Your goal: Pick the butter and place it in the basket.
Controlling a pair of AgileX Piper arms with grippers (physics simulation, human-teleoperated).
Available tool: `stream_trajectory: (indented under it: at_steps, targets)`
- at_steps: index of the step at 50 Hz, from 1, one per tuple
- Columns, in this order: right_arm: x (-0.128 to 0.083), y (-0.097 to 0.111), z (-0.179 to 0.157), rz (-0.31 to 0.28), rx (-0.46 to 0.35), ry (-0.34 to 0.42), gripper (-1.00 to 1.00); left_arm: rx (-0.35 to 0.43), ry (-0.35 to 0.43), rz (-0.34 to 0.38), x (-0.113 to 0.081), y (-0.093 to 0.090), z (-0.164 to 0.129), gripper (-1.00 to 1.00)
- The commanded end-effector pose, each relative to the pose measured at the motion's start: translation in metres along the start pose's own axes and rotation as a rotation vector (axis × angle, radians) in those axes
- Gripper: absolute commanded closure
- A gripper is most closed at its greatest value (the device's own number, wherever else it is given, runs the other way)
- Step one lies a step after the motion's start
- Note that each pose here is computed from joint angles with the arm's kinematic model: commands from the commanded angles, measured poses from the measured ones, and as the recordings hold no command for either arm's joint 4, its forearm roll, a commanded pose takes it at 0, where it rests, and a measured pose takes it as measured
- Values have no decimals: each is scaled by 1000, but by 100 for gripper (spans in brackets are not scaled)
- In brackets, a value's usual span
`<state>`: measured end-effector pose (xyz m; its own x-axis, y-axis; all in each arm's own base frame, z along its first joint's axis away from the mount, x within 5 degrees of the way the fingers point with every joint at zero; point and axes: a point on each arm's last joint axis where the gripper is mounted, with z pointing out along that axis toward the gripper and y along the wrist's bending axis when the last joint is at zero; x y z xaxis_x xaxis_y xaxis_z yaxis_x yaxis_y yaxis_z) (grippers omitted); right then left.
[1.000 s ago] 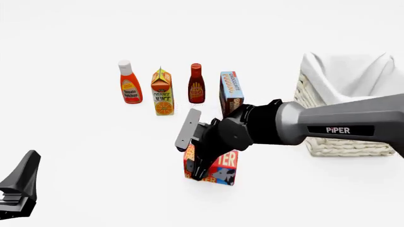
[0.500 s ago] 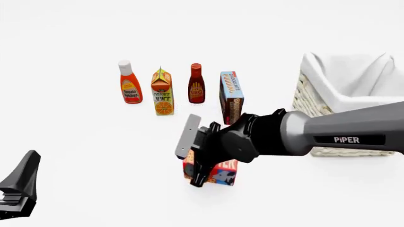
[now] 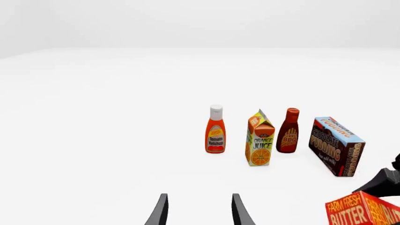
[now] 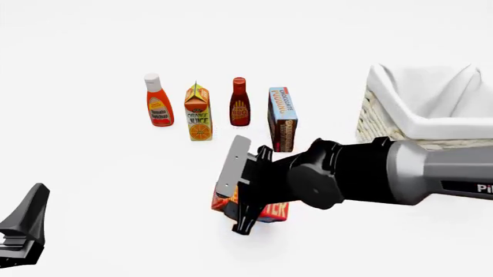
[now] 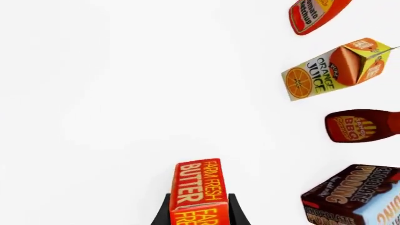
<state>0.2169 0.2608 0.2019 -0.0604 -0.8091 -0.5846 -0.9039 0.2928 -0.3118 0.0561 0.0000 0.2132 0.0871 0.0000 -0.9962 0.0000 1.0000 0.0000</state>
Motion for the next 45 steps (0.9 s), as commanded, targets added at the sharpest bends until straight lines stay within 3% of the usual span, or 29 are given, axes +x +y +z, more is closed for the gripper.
stream_trajectory:
  at_steps: [1, 13, 28, 35, 45]
  targets:
    - [-14, -1, -25, 1, 19, -62, 100, 0, 0, 0, 0, 0, 0, -100]
    - [-32, 0, -51, 14, 28, -129, 100, 0, 0, 0, 0, 0, 0, -100]
    - [-41, 27, -107, -3, -2, -260, 100, 0, 0, 0, 0, 0, 0, -100]
    - [-43, 43, -135, -38, -41, -300, 100, 0, 0, 0, 0, 0, 0, -100]
    - [-60, 42, -150, -83, -46, -325, 100, 0, 0, 0, 0, 0, 0, -100]
